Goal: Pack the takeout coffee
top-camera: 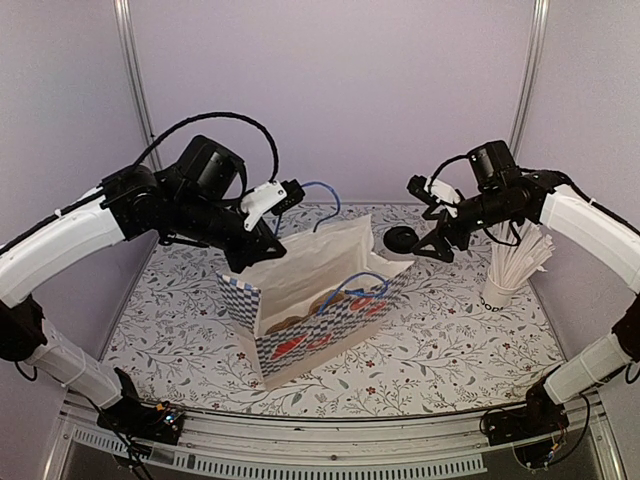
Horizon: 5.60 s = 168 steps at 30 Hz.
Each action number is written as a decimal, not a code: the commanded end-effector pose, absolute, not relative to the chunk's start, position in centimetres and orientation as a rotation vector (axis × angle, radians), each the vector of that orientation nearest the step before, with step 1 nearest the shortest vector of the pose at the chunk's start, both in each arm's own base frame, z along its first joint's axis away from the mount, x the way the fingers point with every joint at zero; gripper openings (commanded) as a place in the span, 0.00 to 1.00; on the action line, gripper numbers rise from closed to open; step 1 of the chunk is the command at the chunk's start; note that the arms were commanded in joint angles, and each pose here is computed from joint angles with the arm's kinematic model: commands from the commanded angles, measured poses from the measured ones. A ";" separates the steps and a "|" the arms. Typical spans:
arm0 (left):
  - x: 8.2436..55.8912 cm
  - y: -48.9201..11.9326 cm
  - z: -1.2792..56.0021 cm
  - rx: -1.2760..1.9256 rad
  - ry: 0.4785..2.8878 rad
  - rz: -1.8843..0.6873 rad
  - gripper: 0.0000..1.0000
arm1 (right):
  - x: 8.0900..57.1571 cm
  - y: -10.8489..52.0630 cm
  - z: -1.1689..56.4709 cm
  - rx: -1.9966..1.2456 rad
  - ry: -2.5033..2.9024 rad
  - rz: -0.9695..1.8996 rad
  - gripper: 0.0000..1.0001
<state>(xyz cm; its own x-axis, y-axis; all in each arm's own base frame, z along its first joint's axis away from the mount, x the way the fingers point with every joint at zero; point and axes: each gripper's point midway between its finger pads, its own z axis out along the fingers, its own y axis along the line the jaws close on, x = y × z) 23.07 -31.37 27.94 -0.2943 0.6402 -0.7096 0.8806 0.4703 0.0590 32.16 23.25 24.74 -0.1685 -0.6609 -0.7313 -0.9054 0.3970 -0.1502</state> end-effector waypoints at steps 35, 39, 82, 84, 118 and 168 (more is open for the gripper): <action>8.0 -39.8 26.5 1.393 1.824 -0.039 0.49 | 31.4 22.9 24.1 -1.339 1.903 0.417 0.99; 8.7 -39.6 26.5 1.385 1.808 -0.006 0.52 | 31.3 22.9 24.2 -1.342 1.900 0.422 0.99; 23.8 -29.2 32.1 0.809 1.930 -0.487 0.80 | 45.1 24.3 16.7 -1.185 2.280 0.224 0.99; 23.9 -28.9 32.1 0.795 1.928 -0.488 0.80 | 45.2 24.3 16.2 -1.183 2.296 0.229 0.99; 23.3 -27.6 32.7 0.746 1.901 -0.527 0.80 | 45.5 23.3 13.0 -1.164 2.407 0.235 0.79; 23.5 -23.4 34.7 0.534 1.789 -0.482 0.80 | 27.7 20.6 13.3 -1.327 2.358 0.455 0.96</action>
<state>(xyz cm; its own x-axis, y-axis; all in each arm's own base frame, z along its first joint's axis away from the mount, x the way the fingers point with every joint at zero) 22.89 -24.04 34.13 -0.2669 0.1466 -0.9525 0.6081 0.7924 -0.0485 27.88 20.02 13.58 -0.4767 -0.7320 -0.4868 -0.8563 0.5119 0.0690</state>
